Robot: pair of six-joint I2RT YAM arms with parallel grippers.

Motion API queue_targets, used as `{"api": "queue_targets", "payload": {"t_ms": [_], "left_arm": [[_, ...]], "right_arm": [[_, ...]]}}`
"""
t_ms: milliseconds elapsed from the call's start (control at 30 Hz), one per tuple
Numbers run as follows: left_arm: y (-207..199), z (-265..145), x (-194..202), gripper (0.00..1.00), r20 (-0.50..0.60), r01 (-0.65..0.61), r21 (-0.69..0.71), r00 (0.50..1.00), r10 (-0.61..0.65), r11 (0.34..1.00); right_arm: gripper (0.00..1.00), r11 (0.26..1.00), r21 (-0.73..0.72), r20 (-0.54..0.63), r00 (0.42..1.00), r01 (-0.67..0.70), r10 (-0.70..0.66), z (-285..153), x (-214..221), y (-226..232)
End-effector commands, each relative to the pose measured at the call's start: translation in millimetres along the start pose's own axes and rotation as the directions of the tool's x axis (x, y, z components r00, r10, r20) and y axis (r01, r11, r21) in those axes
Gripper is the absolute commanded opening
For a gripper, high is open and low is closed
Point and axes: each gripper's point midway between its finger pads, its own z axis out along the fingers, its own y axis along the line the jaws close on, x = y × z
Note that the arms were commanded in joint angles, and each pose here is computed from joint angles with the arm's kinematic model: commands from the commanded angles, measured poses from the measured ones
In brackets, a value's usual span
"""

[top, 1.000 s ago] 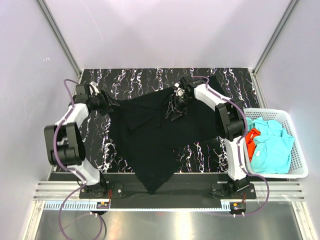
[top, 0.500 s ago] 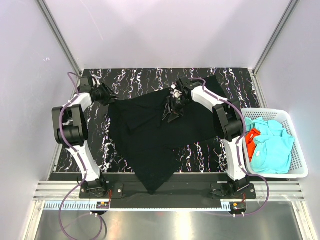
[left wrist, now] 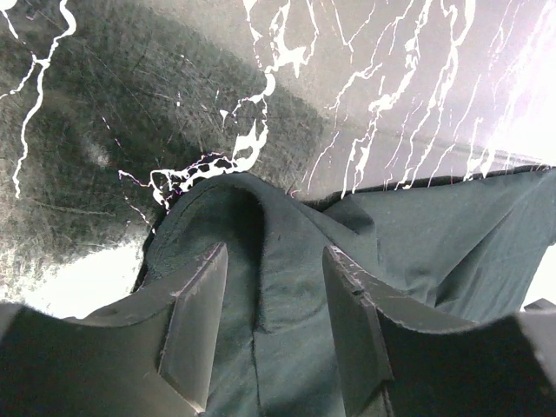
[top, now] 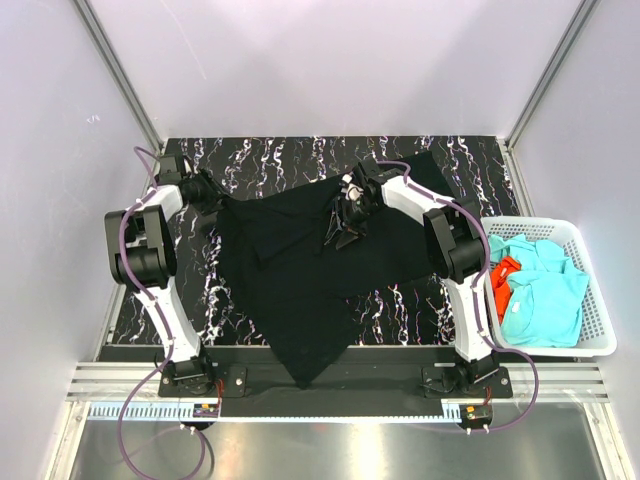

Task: Fold and stack the t-shirts
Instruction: Fold the tshirt

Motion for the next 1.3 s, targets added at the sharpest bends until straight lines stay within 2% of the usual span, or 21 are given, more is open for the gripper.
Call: {"api": "queue_targets", "payload": {"t_ms": [0,167,267,300,333,567,833,900,967,1067,1200,1267], "left_arm": [[-7,-5,-17,0.52,0.05,-0.027,0.01,0.998,0.027,1.0],[-4,13,-19,0.42,0.03,-0.022,0.019,0.999,0.022,1.0],[-8,16,-27,0.21,0.036,-0.041,0.036,0.999,0.04,0.998],[-7,14,-31,0.04,0.045,-0.042,0.037,0.998,0.04,0.998],[-6,12,-35,0.0,0.052,-0.043,0.037,0.998,0.041,0.998],[9,-21,-52,0.0,0.128,-0.065,-0.015,0.99,0.066,0.998],[37,-34,-49,0.0,0.125,-0.02,-0.07,0.992,0.029,0.997],[40,-39,-45,0.23,0.117,-0.007,-0.089,0.993,0.018,0.996],[39,-44,-42,0.39,0.107,-0.003,-0.096,0.994,0.014,0.995],[33,-59,-40,0.49,0.12,-0.005,-0.097,0.993,0.016,0.995],[17,-88,-25,0.48,0.14,-0.018,-0.08,0.99,0.029,0.997],[9,-93,9,0.48,0.09,-0.04,-0.051,0.995,0.044,0.998]], "right_arm": [[0.5,1.0,-0.024,0.012,1.0,0.008,-0.008,2,-3,7],[0.5,1.0,-0.006,0.019,1.0,-0.003,0.003,3,-4,4],[0.49,0.998,0.05,0.041,0.998,-0.042,0.04,3,-5,-9],[0.49,0.996,0.066,0.051,0.997,-0.052,0.049,4,-6,-13],[0.48,0.991,0.108,0.07,0.995,-0.075,0.068,5,-8,-23],[0.45,0.953,0.226,0.126,0.976,-0.201,0.176,7,-12,-67],[0.45,0.934,0.268,0.104,0.971,-0.236,0.215,18,-2,-89],[0.45,0.941,0.262,0.1,0.976,-0.215,0.195,17,-4,-87],[0.45,0.949,0.25,0.107,0.98,-0.191,0.168,11,-8,-80],[0.45,0.957,0.253,0.14,0.984,-0.139,0.106,-4,-17,-68],[0.48,0.974,0.204,0.17,0.983,-0.103,0.068,-20,-27,-43],[0.49,0.986,0.14,0.178,0.982,-0.095,0.07,-16,-31,-28]]}}
